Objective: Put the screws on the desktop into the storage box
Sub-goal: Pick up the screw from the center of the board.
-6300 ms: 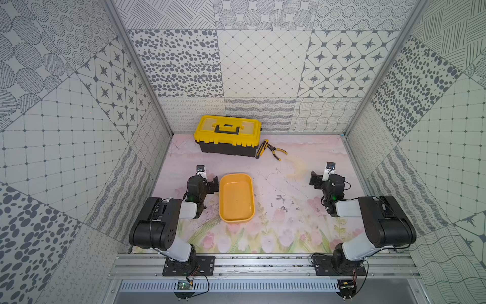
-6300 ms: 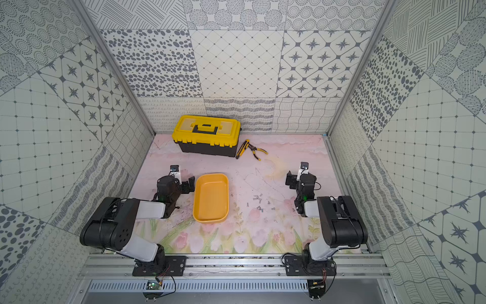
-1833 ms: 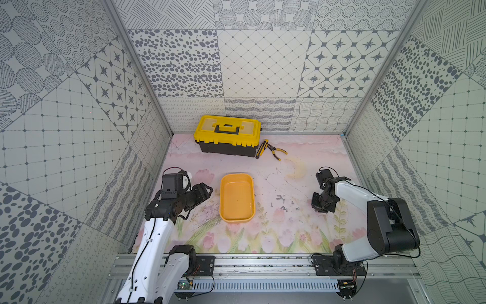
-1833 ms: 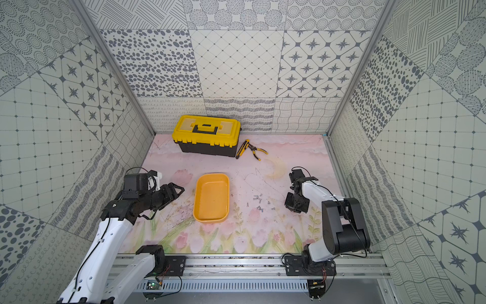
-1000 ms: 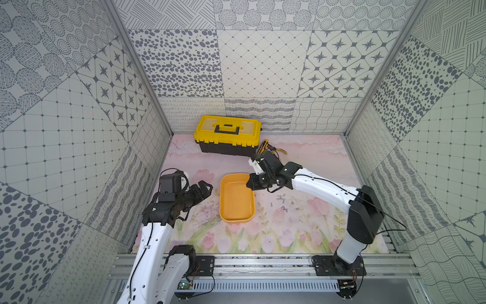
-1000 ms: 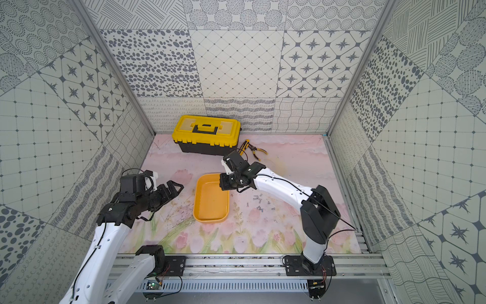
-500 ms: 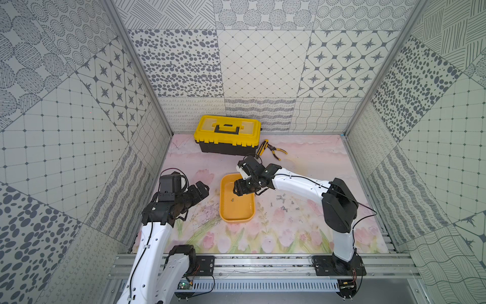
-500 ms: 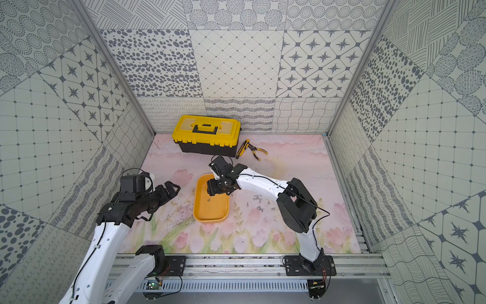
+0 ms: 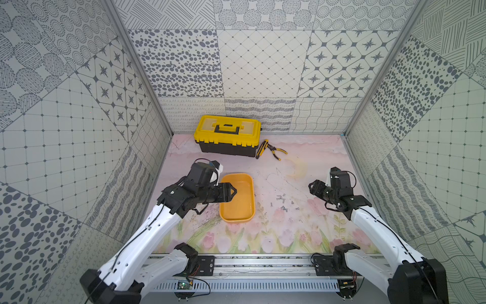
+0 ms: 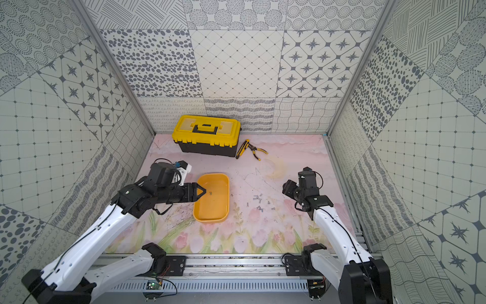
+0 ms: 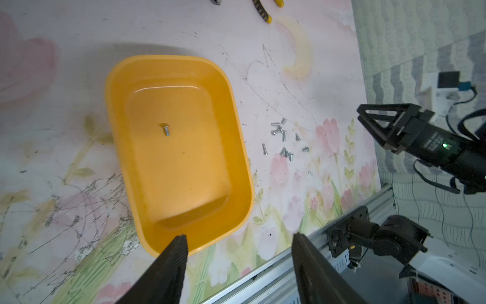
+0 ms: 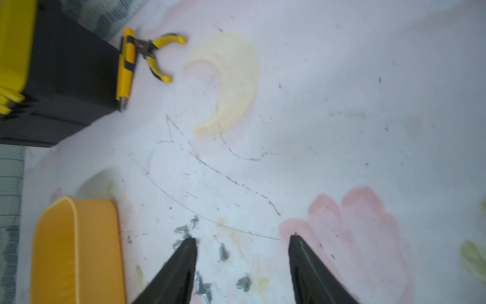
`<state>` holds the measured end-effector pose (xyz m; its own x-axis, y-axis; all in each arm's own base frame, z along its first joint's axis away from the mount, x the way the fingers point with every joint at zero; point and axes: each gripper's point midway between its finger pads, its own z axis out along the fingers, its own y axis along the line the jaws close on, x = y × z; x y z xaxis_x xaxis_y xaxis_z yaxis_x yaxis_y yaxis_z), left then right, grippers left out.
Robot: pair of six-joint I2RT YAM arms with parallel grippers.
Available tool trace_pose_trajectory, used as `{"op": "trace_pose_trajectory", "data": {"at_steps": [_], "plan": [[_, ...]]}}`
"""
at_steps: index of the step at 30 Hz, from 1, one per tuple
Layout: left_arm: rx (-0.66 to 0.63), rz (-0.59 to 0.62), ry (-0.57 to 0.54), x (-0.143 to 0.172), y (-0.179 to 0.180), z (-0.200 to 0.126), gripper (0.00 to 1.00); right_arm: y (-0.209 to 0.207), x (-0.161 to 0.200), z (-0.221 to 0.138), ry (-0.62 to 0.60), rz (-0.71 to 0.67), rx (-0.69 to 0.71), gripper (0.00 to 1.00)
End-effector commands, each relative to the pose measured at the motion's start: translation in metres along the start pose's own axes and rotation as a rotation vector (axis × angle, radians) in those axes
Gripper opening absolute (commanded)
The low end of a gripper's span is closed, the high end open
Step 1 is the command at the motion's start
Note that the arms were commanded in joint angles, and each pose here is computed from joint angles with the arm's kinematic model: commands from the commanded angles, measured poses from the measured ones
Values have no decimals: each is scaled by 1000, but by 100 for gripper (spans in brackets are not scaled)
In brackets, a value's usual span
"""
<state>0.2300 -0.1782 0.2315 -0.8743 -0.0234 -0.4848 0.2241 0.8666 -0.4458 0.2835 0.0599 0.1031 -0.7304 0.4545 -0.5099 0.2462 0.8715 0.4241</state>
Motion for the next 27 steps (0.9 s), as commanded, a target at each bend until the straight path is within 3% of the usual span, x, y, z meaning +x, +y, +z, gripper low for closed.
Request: {"op": "trace_pose_trajectory", "data": {"at_steps": [1,6,11,18,27], "plan": [[-188,232,187,15,-31,40,63,-12,8,5,-19,19,18,61],[-248,232,306,38,-79,92,63,-30,16,9,-30,12,75,60],[-392,215,398,56,-86,138,61,-33,18,11,-32,14,87,60],[-545,201,501,77,-65,184,60,-35,19,13,-27,19,90,59],[-564,173,547,80,-49,224,53,-35,20,17,-11,20,90,59]]}}
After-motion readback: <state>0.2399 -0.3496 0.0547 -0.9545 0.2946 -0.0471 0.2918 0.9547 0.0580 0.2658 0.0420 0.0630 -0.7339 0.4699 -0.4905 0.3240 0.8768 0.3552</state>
